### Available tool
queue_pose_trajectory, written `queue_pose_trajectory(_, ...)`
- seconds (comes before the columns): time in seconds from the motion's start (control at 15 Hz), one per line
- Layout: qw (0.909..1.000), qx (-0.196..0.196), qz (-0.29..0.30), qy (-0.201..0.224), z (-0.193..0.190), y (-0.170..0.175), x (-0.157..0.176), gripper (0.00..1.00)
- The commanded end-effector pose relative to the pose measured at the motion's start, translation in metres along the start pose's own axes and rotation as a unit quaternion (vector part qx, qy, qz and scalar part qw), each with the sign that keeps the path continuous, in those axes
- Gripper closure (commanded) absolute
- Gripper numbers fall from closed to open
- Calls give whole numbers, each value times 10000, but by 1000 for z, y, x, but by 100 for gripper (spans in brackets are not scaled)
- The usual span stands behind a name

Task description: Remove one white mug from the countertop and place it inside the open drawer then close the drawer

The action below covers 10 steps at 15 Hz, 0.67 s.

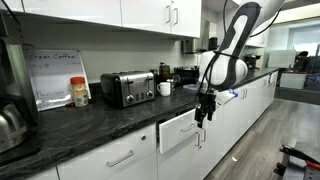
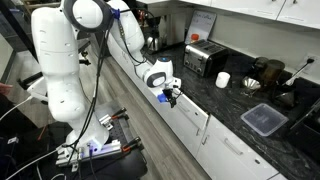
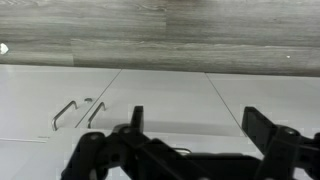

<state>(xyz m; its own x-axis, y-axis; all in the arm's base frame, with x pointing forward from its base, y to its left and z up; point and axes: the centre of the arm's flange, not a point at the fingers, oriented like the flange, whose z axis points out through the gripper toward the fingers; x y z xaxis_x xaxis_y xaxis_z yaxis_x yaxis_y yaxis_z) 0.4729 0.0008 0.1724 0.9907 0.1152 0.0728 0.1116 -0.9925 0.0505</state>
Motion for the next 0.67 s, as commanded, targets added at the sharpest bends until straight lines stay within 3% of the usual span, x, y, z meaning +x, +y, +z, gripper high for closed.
queue_pose_trajectory(0.0, 9998, 120, -64, -127, -29, -6, -8, 0)
queue_pose_trajectory(0.4, 9996, 196, -205, 28, -70, -22, -6, 0)
queue_pose_trajectory(0.47, 9998, 109, -159, 64, -51, -23, 5, 0)
queue_pose_trajectory(0.6, 9997, 128, -175, 114, -62, -26, 4, 0)
